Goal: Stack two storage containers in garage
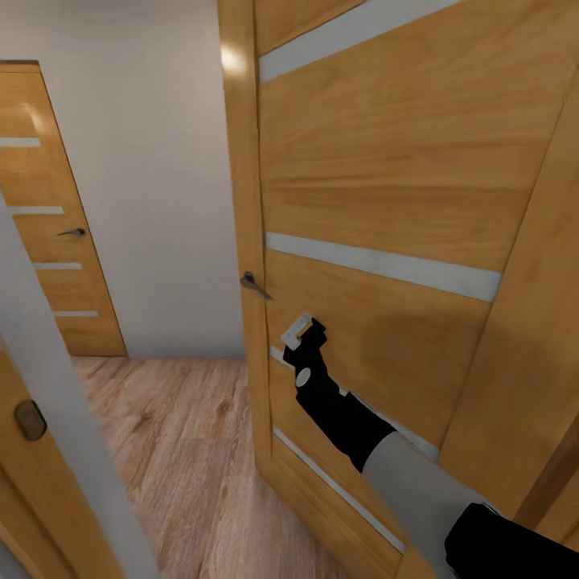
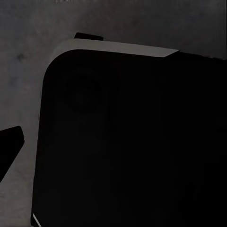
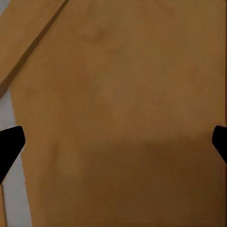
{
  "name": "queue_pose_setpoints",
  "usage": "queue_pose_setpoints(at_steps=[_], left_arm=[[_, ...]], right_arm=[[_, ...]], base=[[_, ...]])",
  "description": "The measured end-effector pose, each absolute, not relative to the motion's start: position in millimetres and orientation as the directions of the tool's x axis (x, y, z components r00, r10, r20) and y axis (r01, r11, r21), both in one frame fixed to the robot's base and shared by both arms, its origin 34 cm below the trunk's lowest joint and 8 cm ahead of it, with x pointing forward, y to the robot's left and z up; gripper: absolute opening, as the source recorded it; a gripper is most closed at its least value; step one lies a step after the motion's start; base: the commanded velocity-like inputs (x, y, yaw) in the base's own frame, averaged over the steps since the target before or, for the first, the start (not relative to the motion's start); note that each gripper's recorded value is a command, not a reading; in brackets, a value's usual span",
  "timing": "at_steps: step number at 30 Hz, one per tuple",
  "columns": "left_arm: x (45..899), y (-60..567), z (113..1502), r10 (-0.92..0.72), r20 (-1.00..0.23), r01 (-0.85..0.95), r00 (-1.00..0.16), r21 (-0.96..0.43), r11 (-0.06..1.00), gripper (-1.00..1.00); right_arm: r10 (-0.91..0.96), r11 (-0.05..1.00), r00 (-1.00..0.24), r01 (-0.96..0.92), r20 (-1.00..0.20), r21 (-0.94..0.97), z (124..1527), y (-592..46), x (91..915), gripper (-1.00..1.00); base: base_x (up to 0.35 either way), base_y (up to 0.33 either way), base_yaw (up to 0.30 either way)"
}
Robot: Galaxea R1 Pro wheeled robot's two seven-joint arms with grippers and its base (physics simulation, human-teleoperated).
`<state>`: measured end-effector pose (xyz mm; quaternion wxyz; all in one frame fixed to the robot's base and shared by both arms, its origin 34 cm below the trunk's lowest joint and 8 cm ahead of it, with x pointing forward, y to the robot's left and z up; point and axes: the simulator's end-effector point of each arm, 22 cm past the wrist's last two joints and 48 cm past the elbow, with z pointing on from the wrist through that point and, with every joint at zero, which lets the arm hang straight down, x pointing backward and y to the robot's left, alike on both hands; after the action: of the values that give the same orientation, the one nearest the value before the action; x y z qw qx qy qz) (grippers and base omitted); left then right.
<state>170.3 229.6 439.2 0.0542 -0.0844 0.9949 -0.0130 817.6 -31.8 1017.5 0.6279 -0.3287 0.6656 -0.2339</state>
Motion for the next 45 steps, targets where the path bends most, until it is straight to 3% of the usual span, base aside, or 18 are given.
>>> queue_pose_setpoints(at_steps=[19,45], left_arm=[[170.3,229.8,439.2,-0.172,-0.106,-0.169,-0.979,-0.035,0.985,1.00],[169.5,231.2,439.2,-0.173,-0.105,-0.170,-0.979,-0.032,0.985,1.00]], right_arm=[[-0.732,0.674,0.005,-0.144,-0.681,-0.725,1015.1,-32.4,818.2,1.00],[-0.737,0.667,-0.003,-0.159,-0.676,-0.728,982.5,-43.5,824.9,1.00]], base=[[0.047,-0.043,0.000],[0.317,0.000,0.000]])
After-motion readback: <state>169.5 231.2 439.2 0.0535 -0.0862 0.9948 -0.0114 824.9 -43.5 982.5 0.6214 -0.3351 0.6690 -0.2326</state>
